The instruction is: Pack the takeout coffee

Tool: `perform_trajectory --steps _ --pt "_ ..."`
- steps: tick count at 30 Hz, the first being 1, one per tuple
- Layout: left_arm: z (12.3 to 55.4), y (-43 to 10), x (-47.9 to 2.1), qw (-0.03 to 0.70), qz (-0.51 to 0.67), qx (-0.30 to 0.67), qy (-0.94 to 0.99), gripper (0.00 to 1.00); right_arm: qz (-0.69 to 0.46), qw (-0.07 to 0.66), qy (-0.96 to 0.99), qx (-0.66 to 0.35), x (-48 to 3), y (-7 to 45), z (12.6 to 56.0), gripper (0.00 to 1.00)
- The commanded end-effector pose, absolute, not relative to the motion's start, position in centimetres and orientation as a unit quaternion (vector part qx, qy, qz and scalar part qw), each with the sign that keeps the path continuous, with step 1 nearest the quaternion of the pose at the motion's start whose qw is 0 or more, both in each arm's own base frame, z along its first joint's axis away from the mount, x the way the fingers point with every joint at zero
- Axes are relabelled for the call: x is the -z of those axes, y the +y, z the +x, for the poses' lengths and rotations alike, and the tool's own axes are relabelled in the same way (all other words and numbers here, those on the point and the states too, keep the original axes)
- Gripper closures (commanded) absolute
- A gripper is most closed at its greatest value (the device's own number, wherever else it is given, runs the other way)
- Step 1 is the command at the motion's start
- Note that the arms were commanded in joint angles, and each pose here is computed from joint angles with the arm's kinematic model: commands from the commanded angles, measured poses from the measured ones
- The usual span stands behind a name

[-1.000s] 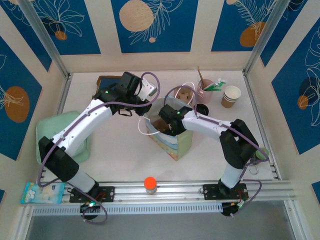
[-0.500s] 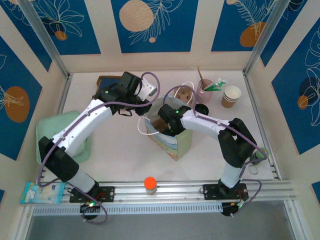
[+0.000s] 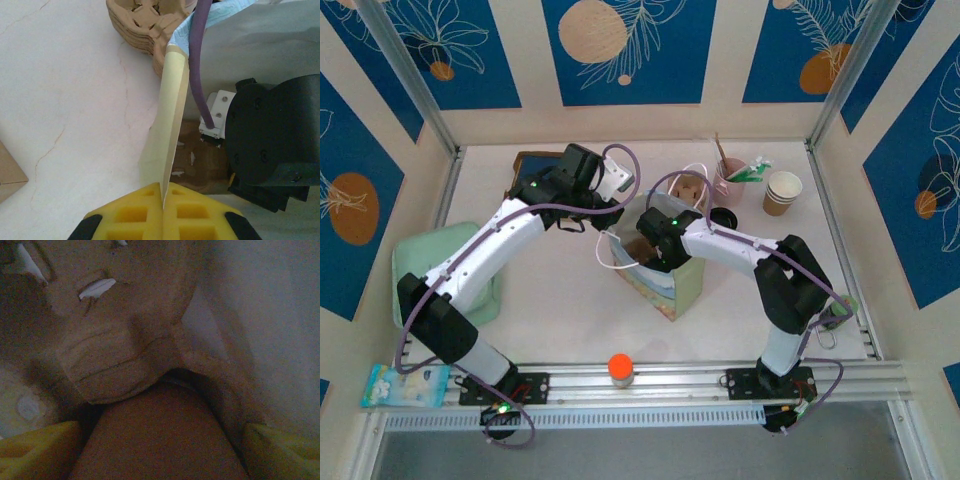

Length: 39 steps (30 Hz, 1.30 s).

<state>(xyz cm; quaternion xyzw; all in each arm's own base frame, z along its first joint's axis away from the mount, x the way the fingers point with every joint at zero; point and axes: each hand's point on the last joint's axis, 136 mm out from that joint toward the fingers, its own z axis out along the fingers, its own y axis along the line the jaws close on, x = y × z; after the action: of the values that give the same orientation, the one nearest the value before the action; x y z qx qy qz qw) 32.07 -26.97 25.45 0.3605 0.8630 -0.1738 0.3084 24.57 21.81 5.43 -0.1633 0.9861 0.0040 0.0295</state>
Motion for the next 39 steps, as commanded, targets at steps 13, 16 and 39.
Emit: perform_trajectory --steps 13,16,39 --pt "30.9 -26.8 -25.7 0.304 0.360 0.187 0.862 0.94 -0.150 -0.036 0.988 -0.030 -0.8 22.4 22.7 0.23" --pt "30.9 -26.7 -25.8 0.305 0.360 0.186 0.862 0.94 -0.151 -0.033 0.987 -0.037 -1.1 22.6 22.5 0.07" --pt "30.9 -26.6 -26.1 0.308 0.358 0.183 0.862 0.94 -0.167 -0.021 0.985 -0.026 -3.0 23.1 22.1 0.01"
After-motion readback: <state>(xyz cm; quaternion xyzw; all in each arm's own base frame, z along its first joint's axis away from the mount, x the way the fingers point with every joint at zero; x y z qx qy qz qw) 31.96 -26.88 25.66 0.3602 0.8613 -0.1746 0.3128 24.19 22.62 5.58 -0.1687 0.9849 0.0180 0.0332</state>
